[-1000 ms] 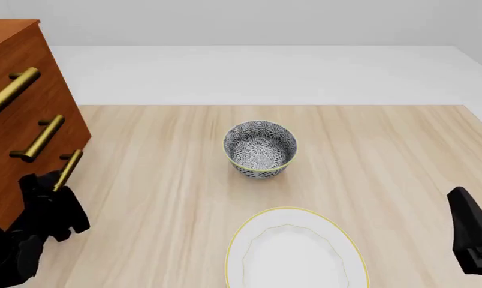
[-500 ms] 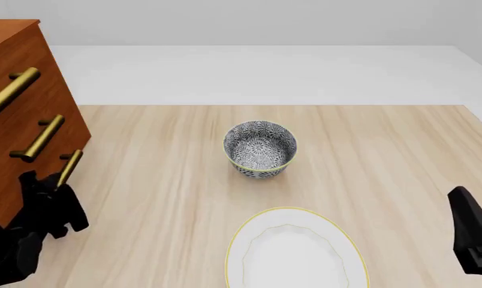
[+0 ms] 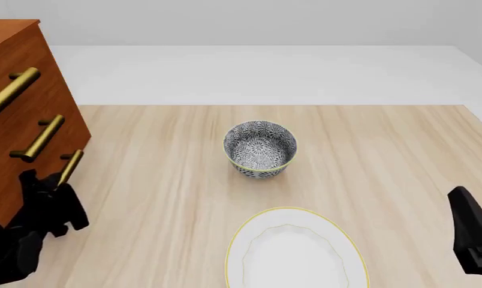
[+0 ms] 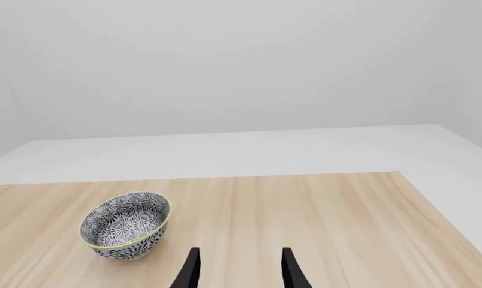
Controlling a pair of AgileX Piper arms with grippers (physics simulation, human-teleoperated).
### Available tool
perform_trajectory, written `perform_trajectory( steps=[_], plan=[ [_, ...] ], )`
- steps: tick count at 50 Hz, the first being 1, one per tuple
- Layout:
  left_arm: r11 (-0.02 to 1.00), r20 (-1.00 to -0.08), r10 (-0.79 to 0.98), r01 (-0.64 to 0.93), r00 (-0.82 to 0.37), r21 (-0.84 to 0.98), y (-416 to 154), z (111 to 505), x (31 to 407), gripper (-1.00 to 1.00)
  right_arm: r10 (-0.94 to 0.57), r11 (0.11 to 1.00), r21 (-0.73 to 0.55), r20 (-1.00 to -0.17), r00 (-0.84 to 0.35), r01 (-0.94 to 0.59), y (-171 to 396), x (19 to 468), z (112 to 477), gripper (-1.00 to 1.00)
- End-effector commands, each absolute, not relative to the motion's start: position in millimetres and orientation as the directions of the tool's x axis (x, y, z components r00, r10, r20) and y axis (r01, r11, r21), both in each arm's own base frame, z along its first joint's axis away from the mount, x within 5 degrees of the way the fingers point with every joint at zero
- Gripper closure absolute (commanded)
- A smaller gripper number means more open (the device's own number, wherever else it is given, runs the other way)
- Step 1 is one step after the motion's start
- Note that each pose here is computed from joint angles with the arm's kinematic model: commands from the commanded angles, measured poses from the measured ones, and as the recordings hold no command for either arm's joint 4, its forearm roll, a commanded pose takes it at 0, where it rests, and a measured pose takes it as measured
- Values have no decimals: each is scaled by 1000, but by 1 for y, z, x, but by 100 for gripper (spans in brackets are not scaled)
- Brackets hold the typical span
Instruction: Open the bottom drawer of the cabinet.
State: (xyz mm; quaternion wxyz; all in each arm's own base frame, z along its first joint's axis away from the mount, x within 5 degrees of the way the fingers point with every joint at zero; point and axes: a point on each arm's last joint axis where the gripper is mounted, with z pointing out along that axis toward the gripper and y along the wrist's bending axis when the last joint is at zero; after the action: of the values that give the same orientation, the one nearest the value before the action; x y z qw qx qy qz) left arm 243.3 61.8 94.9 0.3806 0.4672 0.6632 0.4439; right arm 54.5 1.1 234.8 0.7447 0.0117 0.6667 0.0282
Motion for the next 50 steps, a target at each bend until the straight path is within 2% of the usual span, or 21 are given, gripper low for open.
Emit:
perform_trajectory(
  steps=[1,50],
  plan=[
    [163,-97,968,286,-232,944,51,94,249,100,58,998,56,-992,109,-26,1,54,235,-100],
    [137,-124,990,268,-65,954,7,109,245,100,64,998,61,-991,118,-27,1,52,239,-100]
  ],
)
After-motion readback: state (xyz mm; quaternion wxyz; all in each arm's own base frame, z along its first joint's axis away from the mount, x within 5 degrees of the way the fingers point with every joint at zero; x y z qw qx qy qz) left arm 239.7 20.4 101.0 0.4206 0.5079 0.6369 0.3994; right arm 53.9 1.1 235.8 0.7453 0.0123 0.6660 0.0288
